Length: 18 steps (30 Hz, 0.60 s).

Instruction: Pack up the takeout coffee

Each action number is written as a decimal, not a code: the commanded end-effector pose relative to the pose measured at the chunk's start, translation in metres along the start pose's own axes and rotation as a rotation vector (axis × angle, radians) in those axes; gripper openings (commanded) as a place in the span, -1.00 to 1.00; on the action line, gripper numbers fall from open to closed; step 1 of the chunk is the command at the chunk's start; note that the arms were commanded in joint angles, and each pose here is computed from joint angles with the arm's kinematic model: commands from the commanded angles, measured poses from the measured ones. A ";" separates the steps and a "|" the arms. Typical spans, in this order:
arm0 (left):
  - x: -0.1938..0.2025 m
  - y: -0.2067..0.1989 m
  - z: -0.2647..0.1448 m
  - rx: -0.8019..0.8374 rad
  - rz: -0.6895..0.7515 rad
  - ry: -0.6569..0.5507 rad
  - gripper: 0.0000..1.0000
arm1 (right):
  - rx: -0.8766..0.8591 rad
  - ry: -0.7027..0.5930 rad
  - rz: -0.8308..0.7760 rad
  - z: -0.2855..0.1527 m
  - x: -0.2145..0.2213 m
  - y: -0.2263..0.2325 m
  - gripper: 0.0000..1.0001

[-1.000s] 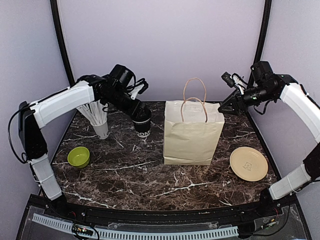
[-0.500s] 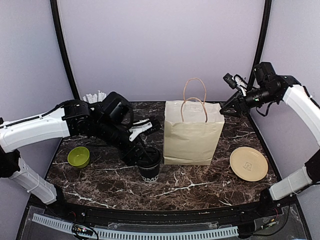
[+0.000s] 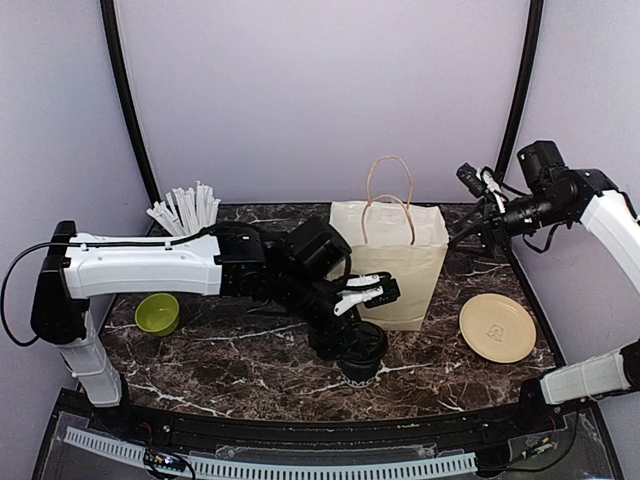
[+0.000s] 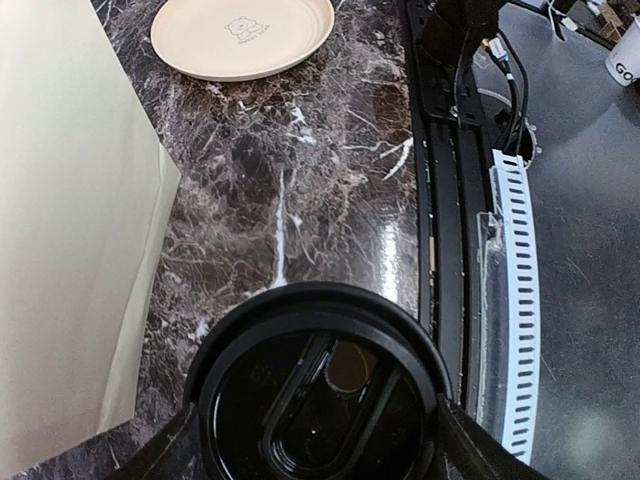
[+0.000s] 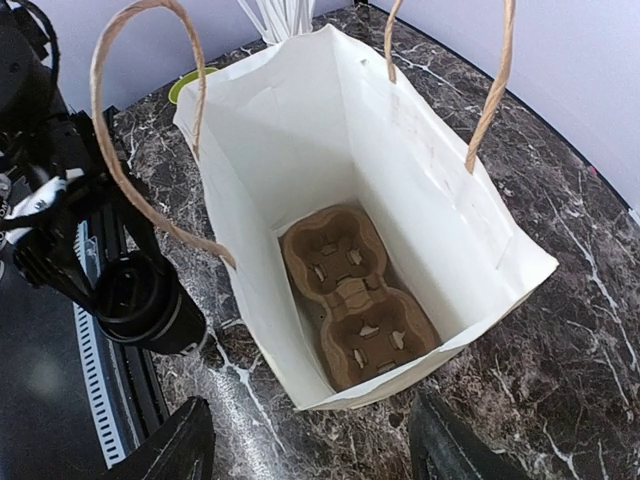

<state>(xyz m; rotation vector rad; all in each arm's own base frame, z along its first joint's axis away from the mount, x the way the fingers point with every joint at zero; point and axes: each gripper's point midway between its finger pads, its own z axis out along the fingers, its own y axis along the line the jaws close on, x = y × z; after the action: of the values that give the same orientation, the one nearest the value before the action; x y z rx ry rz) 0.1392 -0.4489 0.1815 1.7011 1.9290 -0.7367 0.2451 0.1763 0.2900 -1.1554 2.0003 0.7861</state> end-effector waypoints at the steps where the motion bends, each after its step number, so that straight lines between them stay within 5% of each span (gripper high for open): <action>1: -0.019 0.010 0.005 -0.040 0.040 -0.012 0.42 | -0.034 -0.033 -0.023 -0.003 0.000 0.012 0.33; 18: -0.020 0.007 0.003 -0.033 0.060 -0.020 0.93 | -0.075 -0.028 -0.053 -0.002 0.005 0.021 0.34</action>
<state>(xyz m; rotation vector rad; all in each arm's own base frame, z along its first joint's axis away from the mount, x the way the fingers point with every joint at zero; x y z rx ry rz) 0.1549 -0.4693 0.1596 1.7252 1.9332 -0.6590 0.2312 0.1800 0.2854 -1.1886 1.9698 0.8472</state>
